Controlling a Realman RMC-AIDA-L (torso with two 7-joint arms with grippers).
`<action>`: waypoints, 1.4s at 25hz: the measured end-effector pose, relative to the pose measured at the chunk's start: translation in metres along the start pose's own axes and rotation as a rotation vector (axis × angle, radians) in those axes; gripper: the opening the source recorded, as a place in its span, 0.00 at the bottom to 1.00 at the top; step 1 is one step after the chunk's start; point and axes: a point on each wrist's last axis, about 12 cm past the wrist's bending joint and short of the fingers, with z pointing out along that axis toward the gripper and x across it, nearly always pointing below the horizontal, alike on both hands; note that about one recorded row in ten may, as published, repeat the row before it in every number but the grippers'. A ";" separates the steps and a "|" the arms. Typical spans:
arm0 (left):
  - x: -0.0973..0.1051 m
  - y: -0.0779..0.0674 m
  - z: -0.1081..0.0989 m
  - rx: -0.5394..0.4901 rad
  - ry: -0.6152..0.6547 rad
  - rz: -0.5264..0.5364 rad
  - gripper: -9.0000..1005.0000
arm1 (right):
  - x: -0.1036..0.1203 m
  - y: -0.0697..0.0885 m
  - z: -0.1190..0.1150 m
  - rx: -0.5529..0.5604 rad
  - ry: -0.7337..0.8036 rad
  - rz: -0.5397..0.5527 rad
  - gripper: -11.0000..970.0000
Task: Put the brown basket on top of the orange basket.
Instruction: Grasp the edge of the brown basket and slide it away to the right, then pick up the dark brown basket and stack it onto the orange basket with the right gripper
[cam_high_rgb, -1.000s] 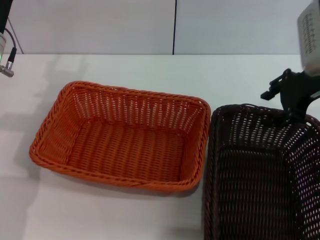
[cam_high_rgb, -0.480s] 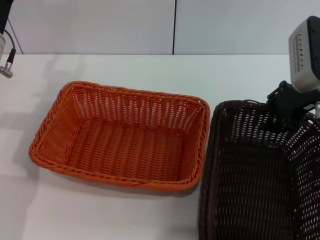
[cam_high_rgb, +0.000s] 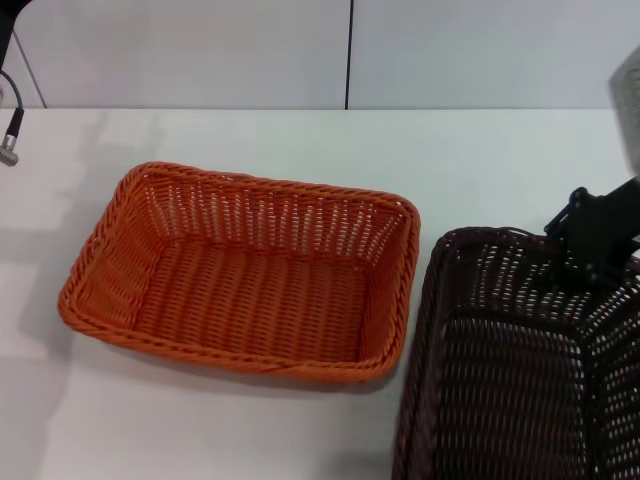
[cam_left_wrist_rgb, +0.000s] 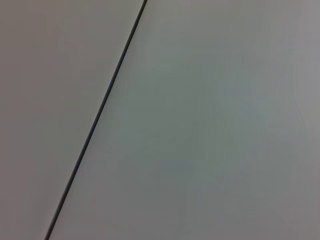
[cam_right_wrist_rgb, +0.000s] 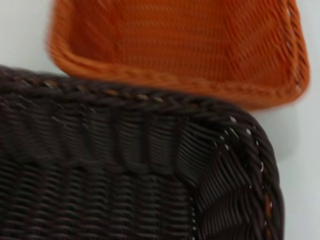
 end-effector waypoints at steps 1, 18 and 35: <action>0.000 0.000 0.000 -0.001 0.001 0.001 0.82 | 0.001 0.002 -0.005 -0.012 -0.021 0.000 0.35; -0.009 0.018 -0.003 -0.064 -0.026 0.047 0.82 | 0.028 0.029 -0.077 0.009 -0.546 -0.014 0.16; -0.012 0.020 0.001 -0.071 -0.033 0.082 0.82 | -0.007 0.040 -0.067 0.053 -0.825 -0.076 0.16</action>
